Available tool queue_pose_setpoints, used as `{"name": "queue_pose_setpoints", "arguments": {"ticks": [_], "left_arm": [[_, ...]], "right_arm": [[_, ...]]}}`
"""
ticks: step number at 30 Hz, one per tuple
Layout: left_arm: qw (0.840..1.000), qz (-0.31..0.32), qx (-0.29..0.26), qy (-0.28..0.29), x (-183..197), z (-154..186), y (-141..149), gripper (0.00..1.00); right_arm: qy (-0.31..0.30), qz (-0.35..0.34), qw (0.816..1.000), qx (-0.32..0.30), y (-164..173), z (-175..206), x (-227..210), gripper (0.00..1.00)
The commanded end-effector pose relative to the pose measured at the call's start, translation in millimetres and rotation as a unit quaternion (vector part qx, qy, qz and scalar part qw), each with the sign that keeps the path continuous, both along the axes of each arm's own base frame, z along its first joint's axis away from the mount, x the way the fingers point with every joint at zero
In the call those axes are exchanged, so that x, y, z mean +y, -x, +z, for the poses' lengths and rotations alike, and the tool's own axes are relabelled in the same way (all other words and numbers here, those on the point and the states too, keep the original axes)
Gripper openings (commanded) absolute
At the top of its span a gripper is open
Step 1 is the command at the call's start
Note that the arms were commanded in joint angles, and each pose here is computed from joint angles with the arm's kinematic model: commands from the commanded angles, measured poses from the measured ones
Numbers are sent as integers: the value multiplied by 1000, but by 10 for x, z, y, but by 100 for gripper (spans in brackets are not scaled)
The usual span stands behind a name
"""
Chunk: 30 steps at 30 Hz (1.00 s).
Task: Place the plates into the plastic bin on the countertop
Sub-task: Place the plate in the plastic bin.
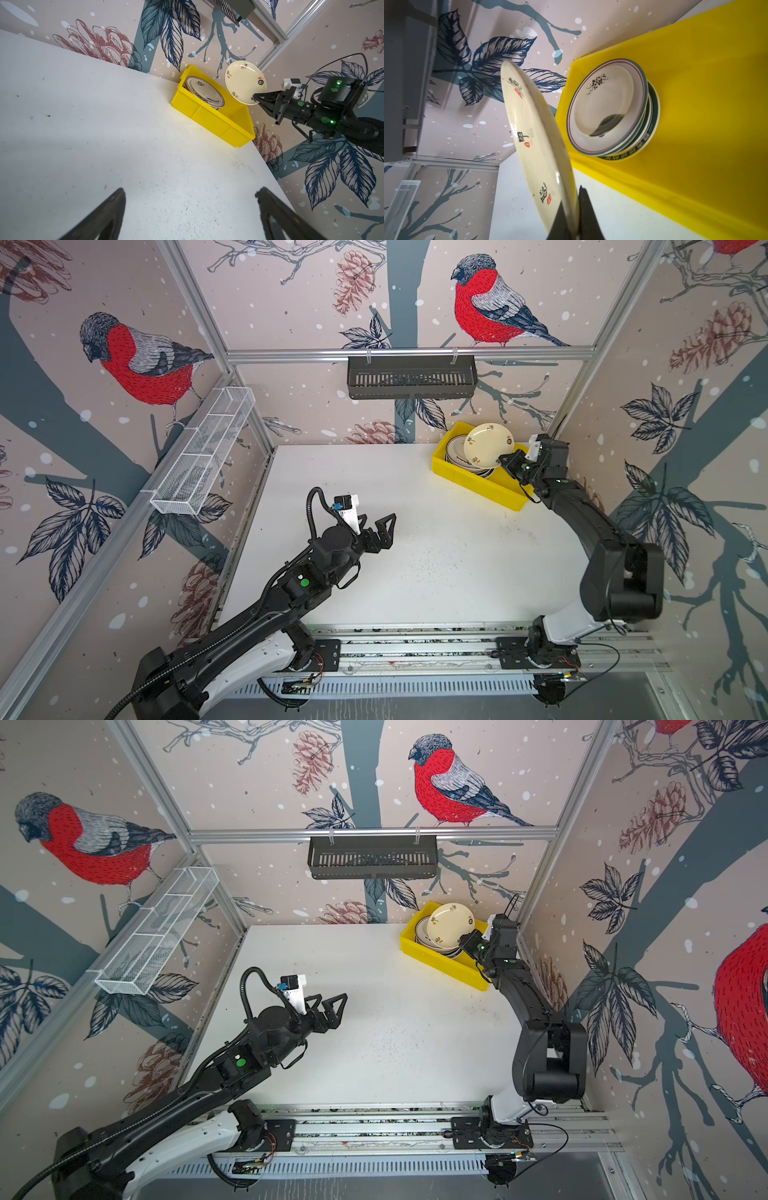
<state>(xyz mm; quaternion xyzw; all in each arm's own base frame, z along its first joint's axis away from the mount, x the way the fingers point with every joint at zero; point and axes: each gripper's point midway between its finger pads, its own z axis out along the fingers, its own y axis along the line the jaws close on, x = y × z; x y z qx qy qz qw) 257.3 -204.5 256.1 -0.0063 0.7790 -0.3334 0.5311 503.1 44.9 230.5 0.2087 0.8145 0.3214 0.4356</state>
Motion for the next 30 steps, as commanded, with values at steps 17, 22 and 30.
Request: {"name": "queue_pose_setpoints", "arguments": {"ticks": [17,22,30], "left_arm": [[999,35,-1,-27,187,-67,5,98],[999,34,-2,-35,156,-86,-28,98],[999,35,1,-39,159,-127,-30,98]], "right_arm": [[28,24,997,73,-970,-901,-14,0],[43,24,996,81,-967,-970,40,5],[47,27,994,91,-979,-1047,65,10]]}}
